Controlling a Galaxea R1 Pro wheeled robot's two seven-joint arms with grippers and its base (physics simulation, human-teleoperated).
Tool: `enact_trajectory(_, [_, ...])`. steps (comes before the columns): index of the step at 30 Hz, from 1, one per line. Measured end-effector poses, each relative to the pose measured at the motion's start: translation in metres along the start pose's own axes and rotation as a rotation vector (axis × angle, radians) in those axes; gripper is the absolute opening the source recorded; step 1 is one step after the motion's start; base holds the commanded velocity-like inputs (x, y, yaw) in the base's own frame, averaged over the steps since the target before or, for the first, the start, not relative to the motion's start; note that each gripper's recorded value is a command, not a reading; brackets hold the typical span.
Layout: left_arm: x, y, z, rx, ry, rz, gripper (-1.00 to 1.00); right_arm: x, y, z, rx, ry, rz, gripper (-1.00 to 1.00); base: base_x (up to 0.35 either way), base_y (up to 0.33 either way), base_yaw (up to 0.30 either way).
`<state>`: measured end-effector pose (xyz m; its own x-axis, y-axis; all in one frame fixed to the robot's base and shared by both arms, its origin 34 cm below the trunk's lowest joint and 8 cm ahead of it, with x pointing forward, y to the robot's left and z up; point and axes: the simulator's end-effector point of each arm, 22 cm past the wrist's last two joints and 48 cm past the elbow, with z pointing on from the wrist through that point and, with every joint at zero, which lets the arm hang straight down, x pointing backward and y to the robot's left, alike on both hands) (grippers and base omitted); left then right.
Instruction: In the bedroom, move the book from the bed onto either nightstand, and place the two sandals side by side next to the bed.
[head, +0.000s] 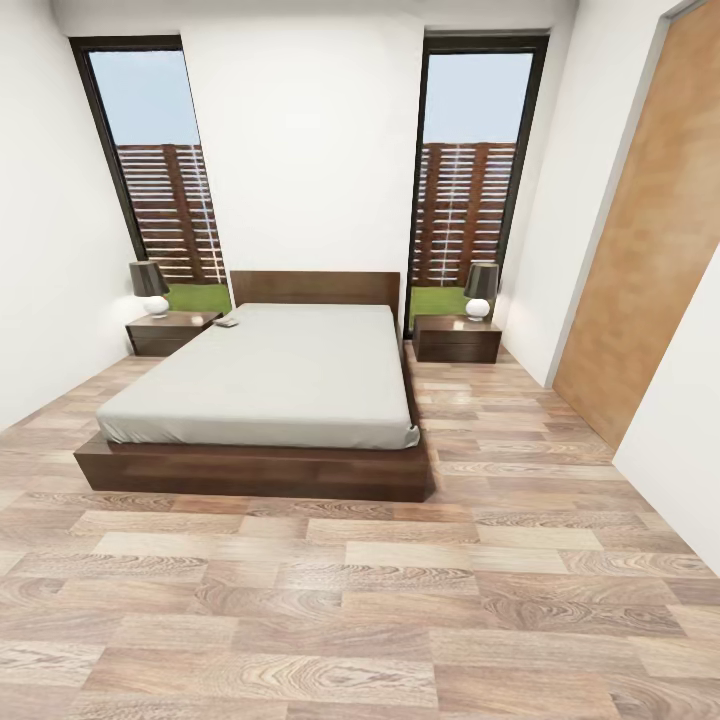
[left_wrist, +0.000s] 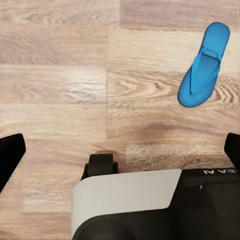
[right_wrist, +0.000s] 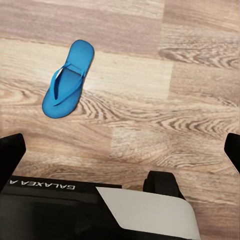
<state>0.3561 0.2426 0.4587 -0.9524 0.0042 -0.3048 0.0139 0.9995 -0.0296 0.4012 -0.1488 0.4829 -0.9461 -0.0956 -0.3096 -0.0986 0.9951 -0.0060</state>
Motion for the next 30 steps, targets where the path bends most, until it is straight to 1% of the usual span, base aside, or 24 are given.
enact_trajectory(5, [-0.013, 0.000, 0.001, -0.001, -0.018, -0.002, 1.00, -0.008, 0.004, 0.000, -0.005, -0.013, -0.017, 1.00, 0.000, 0.000, 0.000])
enact_trajectory(10, [-0.019, 0.000, 0.001, -0.002, -0.025, -0.002, 1.00, -0.011, 0.005, -0.001, -0.008, -0.018, -0.024, 1.00, 0.000, 0.004, 0.000])
enact_trajectory(19, [-0.021, -0.001, 0.002, 0.001, -0.027, -0.002, 1.00, -0.012, 0.007, -0.001, -0.014, -0.019, -0.029, 1.00, 0.000, 0.077, 0.000])
enact_trajectory(30, [-0.021, -0.001, 0.002, 0.002, -0.027, -0.001, 1.00, -0.012, 0.007, 0.000, -0.016, -0.020, -0.030, 1.00, 0.000, 0.021, 0.000])
